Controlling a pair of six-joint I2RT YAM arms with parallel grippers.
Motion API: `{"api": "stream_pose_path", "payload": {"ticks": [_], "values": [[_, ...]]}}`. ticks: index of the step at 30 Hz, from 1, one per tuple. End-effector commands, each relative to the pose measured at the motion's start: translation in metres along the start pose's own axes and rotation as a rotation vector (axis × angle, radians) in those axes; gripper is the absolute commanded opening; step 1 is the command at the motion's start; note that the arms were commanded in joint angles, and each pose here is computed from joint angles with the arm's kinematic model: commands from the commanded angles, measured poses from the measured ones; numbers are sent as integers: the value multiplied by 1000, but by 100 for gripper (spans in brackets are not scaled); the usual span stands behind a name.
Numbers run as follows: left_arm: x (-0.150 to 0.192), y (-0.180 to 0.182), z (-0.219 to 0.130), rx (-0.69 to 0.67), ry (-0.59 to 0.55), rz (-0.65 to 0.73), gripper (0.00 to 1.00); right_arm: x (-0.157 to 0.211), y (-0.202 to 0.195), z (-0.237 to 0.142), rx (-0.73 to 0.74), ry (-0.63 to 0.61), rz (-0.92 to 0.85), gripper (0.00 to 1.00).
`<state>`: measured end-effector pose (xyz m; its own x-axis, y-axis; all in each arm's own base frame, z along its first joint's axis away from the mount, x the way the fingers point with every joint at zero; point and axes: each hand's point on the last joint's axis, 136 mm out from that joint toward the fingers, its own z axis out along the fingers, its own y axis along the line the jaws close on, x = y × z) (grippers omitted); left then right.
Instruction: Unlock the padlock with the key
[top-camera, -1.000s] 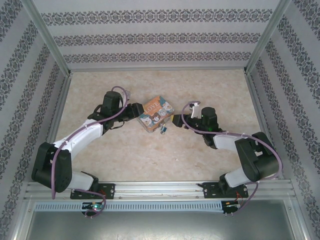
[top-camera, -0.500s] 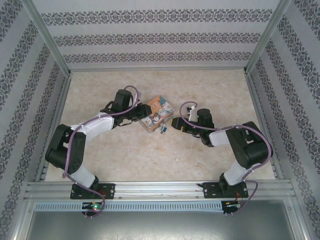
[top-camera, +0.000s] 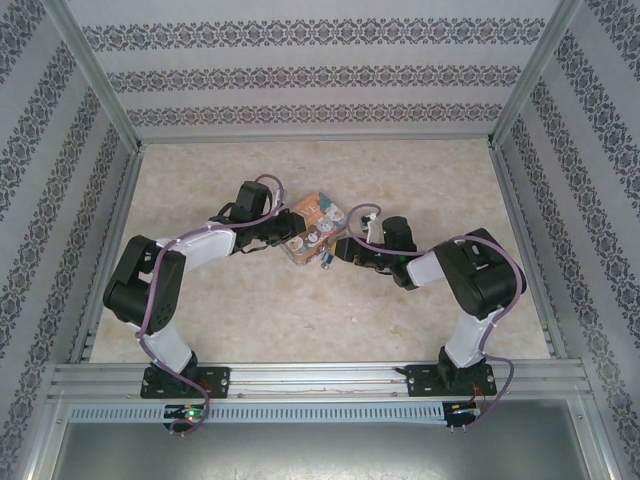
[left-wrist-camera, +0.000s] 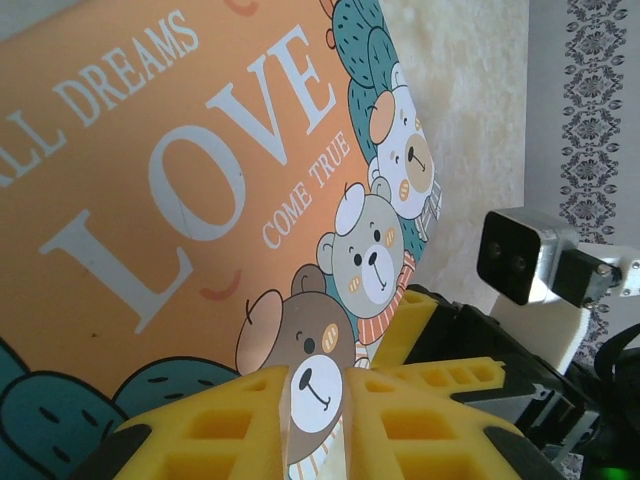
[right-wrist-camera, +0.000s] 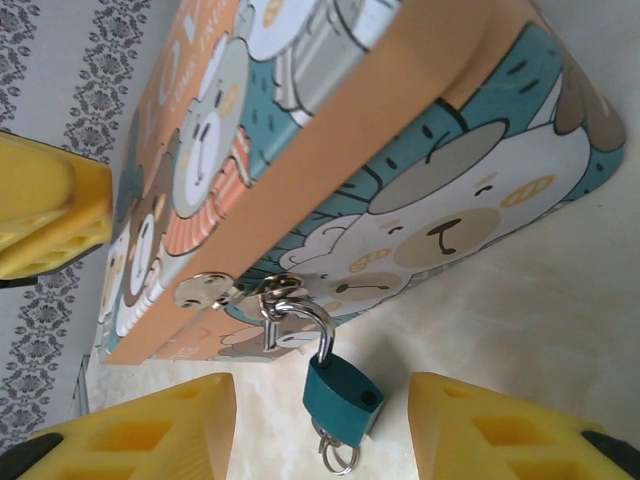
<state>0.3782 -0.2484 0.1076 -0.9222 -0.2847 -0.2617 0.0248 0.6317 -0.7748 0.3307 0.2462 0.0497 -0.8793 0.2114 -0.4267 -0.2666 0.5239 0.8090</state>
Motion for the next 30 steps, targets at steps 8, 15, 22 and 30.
{"api": "stream_pose_path", "payload": {"ticks": [8,15,22,30], "values": [[0,-3,8,3,1,9,20,-2,9,13,-69,15,-54,45],[1,0,12,-4,8,1,20,-2,11,19,-90,31,-55,41],[2,1,13,-4,11,0,19,-3,13,24,-104,41,-57,39],[3,2,15,-6,15,-4,19,-3,13,26,-113,42,-56,35]]}}
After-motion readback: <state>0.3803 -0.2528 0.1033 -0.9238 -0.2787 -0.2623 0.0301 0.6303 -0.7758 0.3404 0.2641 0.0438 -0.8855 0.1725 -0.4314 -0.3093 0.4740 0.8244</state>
